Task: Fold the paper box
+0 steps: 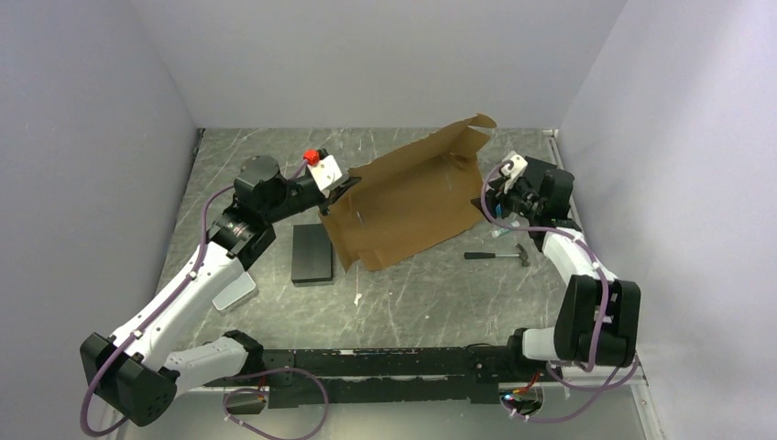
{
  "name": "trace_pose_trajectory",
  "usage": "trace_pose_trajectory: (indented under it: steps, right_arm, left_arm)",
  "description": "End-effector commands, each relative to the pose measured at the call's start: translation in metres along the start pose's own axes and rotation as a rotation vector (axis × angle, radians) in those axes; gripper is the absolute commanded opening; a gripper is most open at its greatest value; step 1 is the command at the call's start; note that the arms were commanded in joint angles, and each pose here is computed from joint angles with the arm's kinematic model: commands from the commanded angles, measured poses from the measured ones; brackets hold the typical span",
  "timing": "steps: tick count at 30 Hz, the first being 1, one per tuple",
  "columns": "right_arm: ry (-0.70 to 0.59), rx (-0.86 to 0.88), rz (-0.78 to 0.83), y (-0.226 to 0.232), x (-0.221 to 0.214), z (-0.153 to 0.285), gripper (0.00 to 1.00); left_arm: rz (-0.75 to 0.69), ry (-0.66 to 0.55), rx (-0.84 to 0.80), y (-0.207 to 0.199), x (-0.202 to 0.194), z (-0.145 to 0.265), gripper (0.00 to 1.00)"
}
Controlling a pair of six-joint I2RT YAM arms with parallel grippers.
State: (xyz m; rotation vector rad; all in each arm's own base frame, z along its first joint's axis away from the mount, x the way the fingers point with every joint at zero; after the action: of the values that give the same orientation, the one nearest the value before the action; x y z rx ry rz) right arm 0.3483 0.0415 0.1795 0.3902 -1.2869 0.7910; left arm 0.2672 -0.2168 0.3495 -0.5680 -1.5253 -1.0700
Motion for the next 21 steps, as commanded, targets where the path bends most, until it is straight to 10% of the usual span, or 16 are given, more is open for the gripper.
trace_pose_trajectory:
  steps: [1, 13, 21]
  right_arm:
    - [-0.010, -0.091, -0.048, -0.031, 0.012, -0.009, 0.71]
    - [-0.050, -0.075, -0.110, -0.066, 0.018, -0.043, 0.62]
    - [-0.049, -0.047, -0.082, -0.049, 0.008, -0.042, 0.04]
  left_arm:
    - [-0.060, -0.077, 0.003, 0.002, 0.021, 0.003, 0.00]
    - [-0.057, -0.082, -0.001, 0.002, 0.024, 0.003, 0.00]
    - [-0.047, -0.066, 0.030, 0.005, 0.023, 0.006, 0.00]
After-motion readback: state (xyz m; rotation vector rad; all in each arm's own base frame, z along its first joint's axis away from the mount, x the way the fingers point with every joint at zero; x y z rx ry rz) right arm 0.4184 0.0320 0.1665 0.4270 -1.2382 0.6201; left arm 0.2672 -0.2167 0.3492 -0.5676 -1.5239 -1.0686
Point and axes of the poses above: each gripper's point midway between its finger pads, its own z axis back along the fingers, its own y axis along the line the jaws close on, x = y × z, the point moved 4 cm from there along z, back along the fingers
